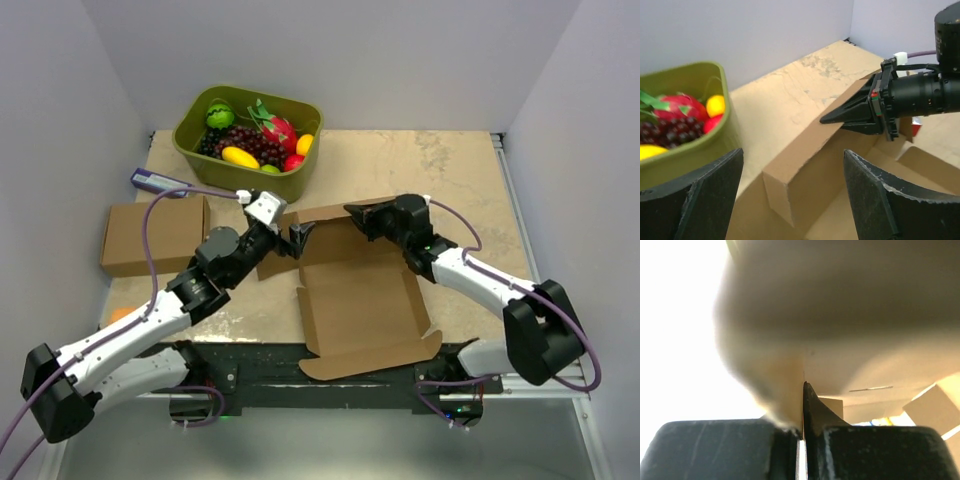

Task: Fold the paper box

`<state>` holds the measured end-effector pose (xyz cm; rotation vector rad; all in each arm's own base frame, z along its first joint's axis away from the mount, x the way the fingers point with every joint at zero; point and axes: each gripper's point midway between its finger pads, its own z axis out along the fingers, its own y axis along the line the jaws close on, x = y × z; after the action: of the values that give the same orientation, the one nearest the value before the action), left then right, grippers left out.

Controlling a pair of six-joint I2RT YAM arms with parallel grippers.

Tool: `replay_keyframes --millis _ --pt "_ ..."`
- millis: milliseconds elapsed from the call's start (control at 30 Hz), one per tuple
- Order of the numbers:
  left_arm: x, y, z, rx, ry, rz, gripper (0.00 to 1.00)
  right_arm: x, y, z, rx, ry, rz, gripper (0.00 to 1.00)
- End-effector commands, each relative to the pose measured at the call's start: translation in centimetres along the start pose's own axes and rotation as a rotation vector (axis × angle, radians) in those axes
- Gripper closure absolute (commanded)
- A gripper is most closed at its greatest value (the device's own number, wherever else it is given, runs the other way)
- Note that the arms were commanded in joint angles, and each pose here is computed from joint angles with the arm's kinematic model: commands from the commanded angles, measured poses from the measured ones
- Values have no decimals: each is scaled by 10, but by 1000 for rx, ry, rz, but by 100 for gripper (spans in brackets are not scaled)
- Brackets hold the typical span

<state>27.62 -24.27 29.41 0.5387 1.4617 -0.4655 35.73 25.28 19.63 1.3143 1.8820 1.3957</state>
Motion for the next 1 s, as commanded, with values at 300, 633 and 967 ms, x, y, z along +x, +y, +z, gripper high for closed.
replay_keyframes --millis 300,633,967 --pt "34 -1 -21 31 117 -509 29 -8 19 -42 -296 -75 -325 100" --pt "50 18 -15 -27 221 -377 21 -18 11 -59 -380 -147 -469 100" --pt "78 75 -39 -365 142 -460 21 -17 4 -62 -398 -139 -525 100"
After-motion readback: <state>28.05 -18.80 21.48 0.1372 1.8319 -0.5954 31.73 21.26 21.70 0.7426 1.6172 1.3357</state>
